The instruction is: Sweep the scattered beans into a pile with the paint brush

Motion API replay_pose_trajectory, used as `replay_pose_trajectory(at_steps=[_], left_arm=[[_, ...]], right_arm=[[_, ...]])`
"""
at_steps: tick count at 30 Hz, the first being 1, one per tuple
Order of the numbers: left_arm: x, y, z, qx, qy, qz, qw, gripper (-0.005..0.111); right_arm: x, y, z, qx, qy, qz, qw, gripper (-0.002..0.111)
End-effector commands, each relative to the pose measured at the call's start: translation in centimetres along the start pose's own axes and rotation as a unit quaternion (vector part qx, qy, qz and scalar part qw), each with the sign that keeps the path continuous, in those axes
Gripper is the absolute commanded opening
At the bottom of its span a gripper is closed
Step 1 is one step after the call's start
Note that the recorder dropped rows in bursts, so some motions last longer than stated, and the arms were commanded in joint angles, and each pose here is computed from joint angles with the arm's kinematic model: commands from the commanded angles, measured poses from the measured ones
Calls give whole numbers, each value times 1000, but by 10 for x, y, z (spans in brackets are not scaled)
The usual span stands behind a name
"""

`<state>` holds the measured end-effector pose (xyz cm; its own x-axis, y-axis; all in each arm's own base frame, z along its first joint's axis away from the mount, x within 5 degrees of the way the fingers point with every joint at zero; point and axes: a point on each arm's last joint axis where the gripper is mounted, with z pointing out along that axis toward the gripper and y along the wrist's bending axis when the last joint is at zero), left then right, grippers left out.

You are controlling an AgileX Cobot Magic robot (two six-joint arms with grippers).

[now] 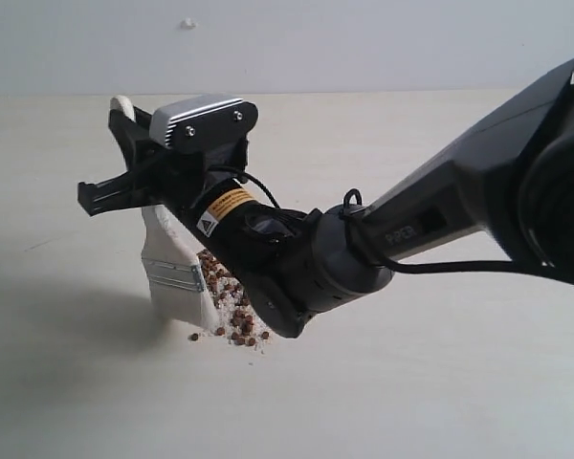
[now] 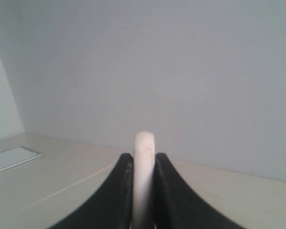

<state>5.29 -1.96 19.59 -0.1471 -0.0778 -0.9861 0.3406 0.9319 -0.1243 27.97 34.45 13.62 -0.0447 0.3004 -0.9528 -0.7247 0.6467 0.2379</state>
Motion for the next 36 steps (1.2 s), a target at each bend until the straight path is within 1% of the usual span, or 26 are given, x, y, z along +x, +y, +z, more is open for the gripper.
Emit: replay_pose_trajectory(at_steps=[1,7,8,10,13,15,18,23,27,31,36], left_arm=[[0,0,0,0,-2,-2,1000,0],[0,0,0,0,-2,-2,1000,0],[0,0,0,0,-2,-2,1000,0],[0,0,0,0,-2,-2,1000,0],[0,0,0,0,-2,-2,1000,0],[0,0,0,0,-2,-2,1000,0],[0,0,0,0,-2,-2,1000,0],[0,0,0,0,-2,-2,1000,0],[0,0,0,0,-2,-2,1000,0],[0,0,0,0,-2,-2,1000,0],[0,0,0,0,-2,-2,1000,0]], right_arm=[[-9,19,1,-53,-9,-9,998,0],[-2,50,-4,-88,-1,-1,996,0],[-2,53,-5,-86,-1,3,996,0],[3,55,-6,-48,16,21,999,0],[9,46,-9,53,39,17,998,0],[10,39,-11,104,40,11,994,0],[10,34,-12,136,39,4,990,0],[9,25,-15,181,46,-54,981,0],[7,17,-18,225,41,-77,970,0],[1,18,-17,221,17,-111,969,0],[1,22,-16,198,13,-118,973,0]])
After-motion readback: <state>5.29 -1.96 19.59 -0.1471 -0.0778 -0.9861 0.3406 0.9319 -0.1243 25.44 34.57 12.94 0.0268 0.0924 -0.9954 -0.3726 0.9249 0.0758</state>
